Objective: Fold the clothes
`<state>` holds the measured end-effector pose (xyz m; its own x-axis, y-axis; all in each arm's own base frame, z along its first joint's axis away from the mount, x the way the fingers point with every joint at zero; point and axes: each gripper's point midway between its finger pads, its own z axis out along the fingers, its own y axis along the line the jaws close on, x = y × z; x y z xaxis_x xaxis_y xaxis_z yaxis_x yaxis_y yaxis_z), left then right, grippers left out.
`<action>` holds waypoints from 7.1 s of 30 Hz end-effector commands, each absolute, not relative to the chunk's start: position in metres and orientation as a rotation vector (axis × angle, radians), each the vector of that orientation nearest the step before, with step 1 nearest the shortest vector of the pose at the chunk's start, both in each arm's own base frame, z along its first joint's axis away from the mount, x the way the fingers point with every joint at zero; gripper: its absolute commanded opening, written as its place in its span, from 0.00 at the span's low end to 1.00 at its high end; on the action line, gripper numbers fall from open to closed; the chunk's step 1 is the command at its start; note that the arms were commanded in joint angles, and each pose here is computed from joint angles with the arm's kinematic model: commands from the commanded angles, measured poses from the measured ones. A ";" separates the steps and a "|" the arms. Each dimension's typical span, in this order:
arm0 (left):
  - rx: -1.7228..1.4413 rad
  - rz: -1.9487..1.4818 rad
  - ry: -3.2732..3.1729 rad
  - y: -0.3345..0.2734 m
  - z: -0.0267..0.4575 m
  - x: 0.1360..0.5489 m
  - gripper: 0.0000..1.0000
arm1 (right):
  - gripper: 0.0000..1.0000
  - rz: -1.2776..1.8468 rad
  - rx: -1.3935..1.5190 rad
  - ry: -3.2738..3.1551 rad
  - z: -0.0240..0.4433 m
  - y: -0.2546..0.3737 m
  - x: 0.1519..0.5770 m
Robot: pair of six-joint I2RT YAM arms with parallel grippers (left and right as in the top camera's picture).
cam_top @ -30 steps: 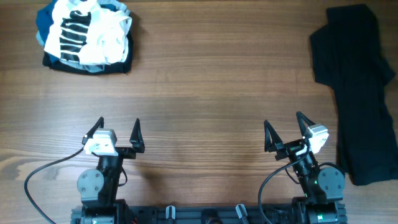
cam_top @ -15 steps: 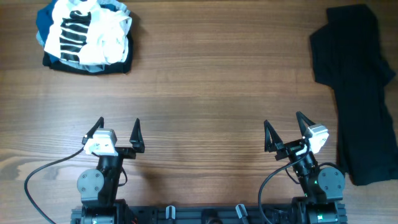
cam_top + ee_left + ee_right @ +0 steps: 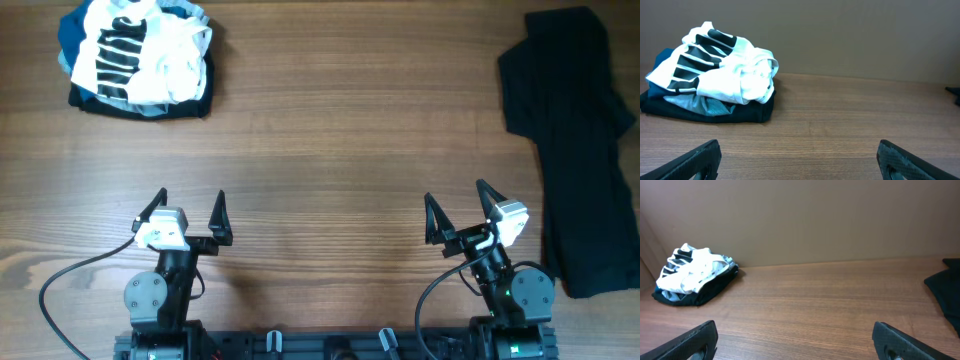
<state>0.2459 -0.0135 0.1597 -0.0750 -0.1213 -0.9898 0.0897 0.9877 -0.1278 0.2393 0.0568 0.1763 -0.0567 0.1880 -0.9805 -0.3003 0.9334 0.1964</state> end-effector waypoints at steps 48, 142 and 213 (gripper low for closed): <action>-0.111 -0.327 1.539 -0.020 0.234 0.236 1.00 | 1.00 0.274 -0.297 1.333 0.287 0.068 0.240; -0.296 -0.409 2.377 0.002 0.247 0.399 1.00 | 0.04 0.697 -0.369 2.788 0.136 0.156 0.447; -0.076 -0.291 2.563 -0.023 0.202 0.390 1.00 | 0.04 0.537 -0.102 2.162 0.136 0.212 0.621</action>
